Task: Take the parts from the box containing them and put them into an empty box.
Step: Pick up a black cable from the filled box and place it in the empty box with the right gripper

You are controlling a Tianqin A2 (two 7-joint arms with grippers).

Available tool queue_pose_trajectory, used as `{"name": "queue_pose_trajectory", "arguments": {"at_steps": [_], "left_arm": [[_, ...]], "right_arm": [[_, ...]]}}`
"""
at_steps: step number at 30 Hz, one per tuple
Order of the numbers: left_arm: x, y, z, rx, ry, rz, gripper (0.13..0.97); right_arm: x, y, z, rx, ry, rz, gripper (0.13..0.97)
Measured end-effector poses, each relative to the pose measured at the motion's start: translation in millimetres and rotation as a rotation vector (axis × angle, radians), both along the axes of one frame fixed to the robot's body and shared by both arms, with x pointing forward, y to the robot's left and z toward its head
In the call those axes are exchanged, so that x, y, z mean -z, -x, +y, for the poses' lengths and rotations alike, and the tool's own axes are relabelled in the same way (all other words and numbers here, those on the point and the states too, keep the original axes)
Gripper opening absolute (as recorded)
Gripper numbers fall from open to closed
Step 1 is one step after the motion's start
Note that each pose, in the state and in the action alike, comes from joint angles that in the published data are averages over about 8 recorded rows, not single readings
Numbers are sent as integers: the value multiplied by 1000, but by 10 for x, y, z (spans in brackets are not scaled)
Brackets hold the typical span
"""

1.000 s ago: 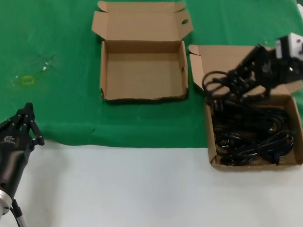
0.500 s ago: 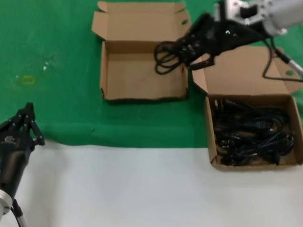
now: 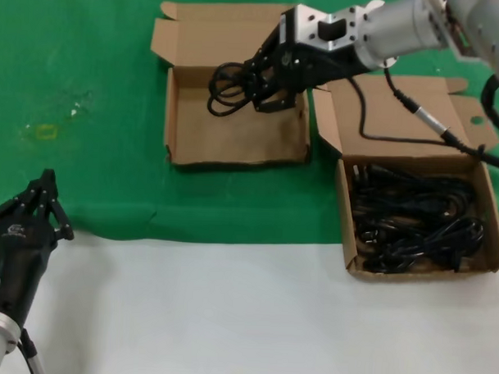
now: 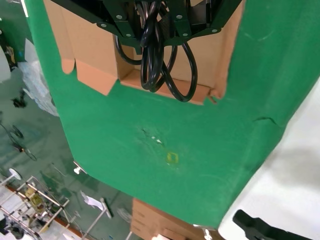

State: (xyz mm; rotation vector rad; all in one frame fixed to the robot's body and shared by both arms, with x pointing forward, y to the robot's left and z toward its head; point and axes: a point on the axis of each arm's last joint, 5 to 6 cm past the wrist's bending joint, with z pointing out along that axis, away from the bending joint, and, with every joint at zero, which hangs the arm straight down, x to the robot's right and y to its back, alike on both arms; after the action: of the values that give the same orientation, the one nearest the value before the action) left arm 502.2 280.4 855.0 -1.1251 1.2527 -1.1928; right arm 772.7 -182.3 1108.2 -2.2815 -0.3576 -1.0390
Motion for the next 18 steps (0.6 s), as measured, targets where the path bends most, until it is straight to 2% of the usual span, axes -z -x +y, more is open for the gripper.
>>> {"name": "queue_pose_trajectory", "arguments": {"at_steps": [8,18], "left_arm": [[0,0,0,0,0,0,144],[0,0,0,0,0,0,144]], "right_arm": [[159,-14,162,28,-17,-7,173],[302,-16,225,51,-29,-7,173]]}}
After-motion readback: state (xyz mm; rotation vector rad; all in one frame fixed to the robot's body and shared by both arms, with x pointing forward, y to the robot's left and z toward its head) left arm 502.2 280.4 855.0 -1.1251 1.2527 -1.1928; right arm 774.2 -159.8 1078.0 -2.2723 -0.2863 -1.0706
